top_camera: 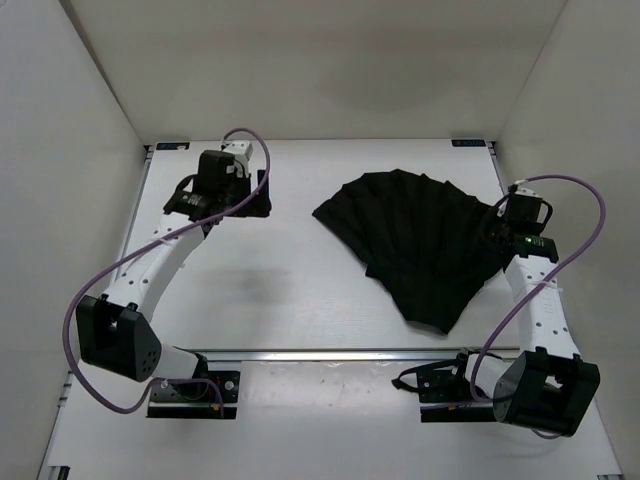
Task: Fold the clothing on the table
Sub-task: Move the skirt to the center of the board
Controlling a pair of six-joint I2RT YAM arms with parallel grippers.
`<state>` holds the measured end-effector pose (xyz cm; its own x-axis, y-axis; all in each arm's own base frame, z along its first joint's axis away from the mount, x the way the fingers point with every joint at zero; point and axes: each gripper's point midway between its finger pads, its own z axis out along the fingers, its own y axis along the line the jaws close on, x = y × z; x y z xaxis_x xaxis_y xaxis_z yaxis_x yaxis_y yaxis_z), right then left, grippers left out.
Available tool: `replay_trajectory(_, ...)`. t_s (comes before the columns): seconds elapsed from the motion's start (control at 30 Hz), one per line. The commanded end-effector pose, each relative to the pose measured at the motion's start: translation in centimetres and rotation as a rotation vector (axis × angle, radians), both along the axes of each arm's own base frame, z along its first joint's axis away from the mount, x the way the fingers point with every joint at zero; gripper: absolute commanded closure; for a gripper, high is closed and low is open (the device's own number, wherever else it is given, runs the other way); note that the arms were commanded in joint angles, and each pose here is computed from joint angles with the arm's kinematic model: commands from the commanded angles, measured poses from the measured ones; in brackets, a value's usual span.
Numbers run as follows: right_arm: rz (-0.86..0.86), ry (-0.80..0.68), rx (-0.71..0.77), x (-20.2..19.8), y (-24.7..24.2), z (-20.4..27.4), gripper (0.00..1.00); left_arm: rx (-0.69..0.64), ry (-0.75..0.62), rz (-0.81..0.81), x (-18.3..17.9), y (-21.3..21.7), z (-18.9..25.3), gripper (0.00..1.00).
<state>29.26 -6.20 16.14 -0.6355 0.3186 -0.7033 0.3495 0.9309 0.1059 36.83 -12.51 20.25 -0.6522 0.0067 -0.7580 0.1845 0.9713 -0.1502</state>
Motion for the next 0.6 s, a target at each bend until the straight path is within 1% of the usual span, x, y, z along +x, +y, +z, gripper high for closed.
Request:
replay_trajectory(0.0,0.09,0.0,0.027,0.4,2.0,-0.8,0.01,0.043,-0.011,0.017,0.5,0.8,2.8,0.01)
replay_trajectory(0.03,0.096,0.005,0.021,0.6,2.4,-1.0,0.01,0.047,0.007,0.025,0.6,1.0,2.5,0.01)
replay_trajectory(0.1,0.1,0.043,0.027,0.2,2.7,-2.1,0.01,0.003,0.013,0.034,1.1,1.0,3.3,0.01)
replay_trajectory(0.2,0.089,0.077,0.081,-0.3,2.9,-2.8,0.01,-0.026,0.072,0.044,2.0,1.1,2.1,0.01)
replay_trajectory(0.27,0.08,0.078,0.08,-0.3,2.9,-2.6,0.02,-0.03,0.121,0.042,2.4,1.1,0.6,0.01)
replay_trajectory(0.33,0.078,0.099,0.066,-0.5,3.0,-2.2,0.03,-0.019,0.157,0.012,2.2,-0.1,-0.6,0.01)
replay_trajectory(0.37,0.096,0.092,0.064,0.0,3.4,-1.3,0.03,-0.009,0.174,-0.022,1.9,-1.4,-1.2,0.02)
replay_trajectory(0.4,0.106,0.117,0.066,-0.2,3.7,-1.2,0.04,-0.006,0.2,-0.054,1.1,-2.5,-1.8,0.02)
replay_trajectory(0.47,0.18,0.115,0.063,0.1,5.8,-0.8,0.04,-0.01,0.223,-0.122,-0.1,-4.8,-2.9,0.01)
replay_trajectory(0.5,0.195,0.124,0.076,0.0,6.7,-1.4,0.05,-0.03,0.234,-0.176,-1.1,-6.3,-3.4,0.01)
replay_trajectory(0.53,0.256,0.148,0.107,-0.4,9.7,-2.4,0.03,-0.092,0.246,-0.238,-2.6,-8.5,-3.8,0.01)
replay_trajectory(0.57,0.257,0.14,0.107,-0.2,9.8,-2.3,0.03,-0.093,0.263,-0.232,-2.9,-8.4,-4.3,0.01)
